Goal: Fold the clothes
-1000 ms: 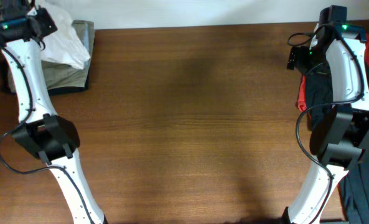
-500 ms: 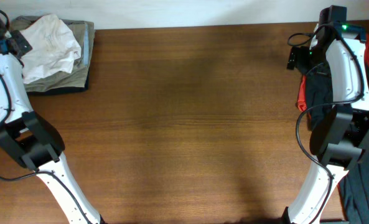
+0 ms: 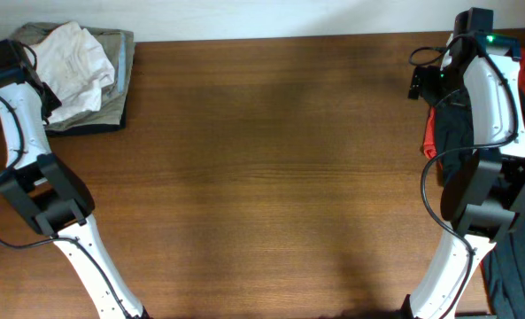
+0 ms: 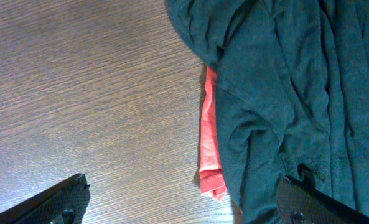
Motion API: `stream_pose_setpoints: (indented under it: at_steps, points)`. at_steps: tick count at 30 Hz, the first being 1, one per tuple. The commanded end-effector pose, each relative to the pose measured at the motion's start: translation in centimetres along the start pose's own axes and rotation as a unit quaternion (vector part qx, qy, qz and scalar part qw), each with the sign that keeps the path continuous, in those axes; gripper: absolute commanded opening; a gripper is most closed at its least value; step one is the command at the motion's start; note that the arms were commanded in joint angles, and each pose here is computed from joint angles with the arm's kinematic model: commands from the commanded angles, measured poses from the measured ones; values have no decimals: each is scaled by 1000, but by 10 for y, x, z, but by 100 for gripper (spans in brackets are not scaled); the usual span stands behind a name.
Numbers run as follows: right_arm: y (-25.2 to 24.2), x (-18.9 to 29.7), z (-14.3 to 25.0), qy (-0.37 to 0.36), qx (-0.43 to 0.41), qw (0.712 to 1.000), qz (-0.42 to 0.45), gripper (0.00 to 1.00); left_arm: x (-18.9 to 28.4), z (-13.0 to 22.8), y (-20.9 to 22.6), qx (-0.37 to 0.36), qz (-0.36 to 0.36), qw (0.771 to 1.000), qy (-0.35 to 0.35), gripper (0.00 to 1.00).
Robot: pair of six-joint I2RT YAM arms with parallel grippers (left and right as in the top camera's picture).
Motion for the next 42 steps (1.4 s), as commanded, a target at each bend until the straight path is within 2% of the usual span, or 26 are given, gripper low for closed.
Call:
stream_pose_setpoints:
  at_steps: [1,3,5,9,13,15,18,22,23,24,26,27,28,35,38,41,42]
  points:
    - [0,7,-4,-12,0,1000,7,99,110,-45,-4,44,47,992,-108,1]
    - [0,7,-4,-12,0,1000,7,99,124,-40,-28,26,107,989,-100,1]
    - [0,7,-4,-12,0,1000,6,99,118,-14,-53,13,140,989,-43,1]
    - [0,7,-4,-12,0,1000,7,99,83,30,-84,-24,134,990,29,1]
    - [0,7,-4,-12,0,1000,7,99,36,64,-96,-22,134,987,85,1]
    - [0,7,-4,-12,0,1000,7,99,36,64,-106,-20,175,980,88,0]
    - [0,7,-4,-12,0,1000,7,99,55,56,-128,-46,281,955,78,0]
    - [0,7,-4,-12,0,1000,7,99,105,35,-116,-44,293,954,49,0]
    - [0,7,-4,-12,0,1000,7,99,127,29,-110,-42,298,953,34,4]
    - [0,7,-4,-12,0,1000,7,99,146,25,-104,-42,302,952,23,14]
    - [0,7,-4,-12,0,1000,7,99,183,24,-90,-42,313,949,16,16]
    - [0,7,-4,-12,0,1000,7,99,199,24,-84,-55,315,948,6,29]
    - [0,7,-4,-12,0,1000,6,99,218,25,-76,-69,316,946,-3,99]
    - [0,7,-4,-12,0,1000,6,99,329,77,-8,-79,306,948,31,99]
    - [0,7,-4,-12,0,1000,6,99,368,111,15,-88,302,948,54,99]
    - [0,7,-4,-12,0,1000,7,99,380,130,-1,-139,313,938,60,99]
    - [0,7,-4,-12,0,1000,7,99,380,145,-12,-183,312,930,69,100]
Point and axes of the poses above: each gripper's point midway between its finger pads, its own x axis back along the fingers, its own y axis along the line the jaws close on, z = x × y, the point moved 6 cm from there along x, back along the fingers
